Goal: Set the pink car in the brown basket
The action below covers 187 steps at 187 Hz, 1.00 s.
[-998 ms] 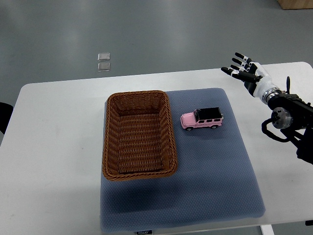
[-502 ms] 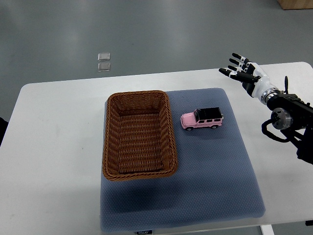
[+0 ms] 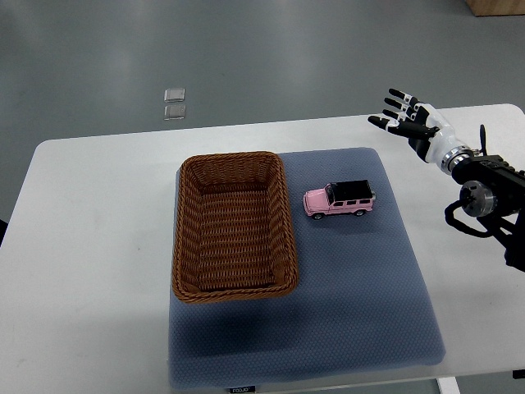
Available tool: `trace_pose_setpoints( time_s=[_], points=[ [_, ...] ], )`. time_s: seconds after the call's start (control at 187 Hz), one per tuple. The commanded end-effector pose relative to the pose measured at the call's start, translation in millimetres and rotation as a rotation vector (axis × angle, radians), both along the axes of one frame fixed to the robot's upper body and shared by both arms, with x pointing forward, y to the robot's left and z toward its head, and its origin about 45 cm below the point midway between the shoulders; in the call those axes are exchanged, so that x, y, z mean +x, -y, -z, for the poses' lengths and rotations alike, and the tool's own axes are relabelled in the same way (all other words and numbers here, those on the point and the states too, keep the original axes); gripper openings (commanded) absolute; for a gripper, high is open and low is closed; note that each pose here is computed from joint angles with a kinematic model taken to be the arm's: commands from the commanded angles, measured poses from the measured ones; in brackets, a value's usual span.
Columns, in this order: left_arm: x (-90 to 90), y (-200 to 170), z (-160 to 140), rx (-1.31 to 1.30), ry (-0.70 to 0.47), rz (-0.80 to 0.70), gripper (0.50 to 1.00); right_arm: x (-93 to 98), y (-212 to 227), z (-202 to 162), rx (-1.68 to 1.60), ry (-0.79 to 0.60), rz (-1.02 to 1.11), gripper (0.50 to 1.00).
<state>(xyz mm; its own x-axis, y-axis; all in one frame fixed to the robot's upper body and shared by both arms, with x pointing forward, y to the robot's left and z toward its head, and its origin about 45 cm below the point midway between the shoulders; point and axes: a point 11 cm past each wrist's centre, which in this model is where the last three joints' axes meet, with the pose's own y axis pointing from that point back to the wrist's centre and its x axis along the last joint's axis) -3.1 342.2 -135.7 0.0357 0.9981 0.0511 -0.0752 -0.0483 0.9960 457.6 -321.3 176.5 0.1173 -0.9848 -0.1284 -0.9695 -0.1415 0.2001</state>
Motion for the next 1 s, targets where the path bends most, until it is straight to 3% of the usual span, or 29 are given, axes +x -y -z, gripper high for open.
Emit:
trace_pose_setpoints(
  time_s=[0.0, 0.395, 0.694, 0.993],
  points=[
    [-0.1, 0.2, 0.0, -0.001, 0.0, -0.001, 1.0, -0.1, 4.2, -2.0, -0.021, 0.005, -0.004, 0.917],
    [-0.1, 0.7, 0.1, -0.002, 0.0, -0.001, 1.0, 0.1, -3.6, -7.5, -0.178, 0.038, -0.126, 0.917],
    [-0.1, 0.7, 0.1, -0.002, 0.0, -0.001, 1.0, 2.0, -34.2, -30.2, -0.415, 0.137, -0.349, 0.917],
    [0.9, 0.7, 0.1, -0.002, 0.002, 0.0, 1.0, -11.4, -68.4, -33.9, -0.719, 0.242, -0.617, 0.917]
  ],
)
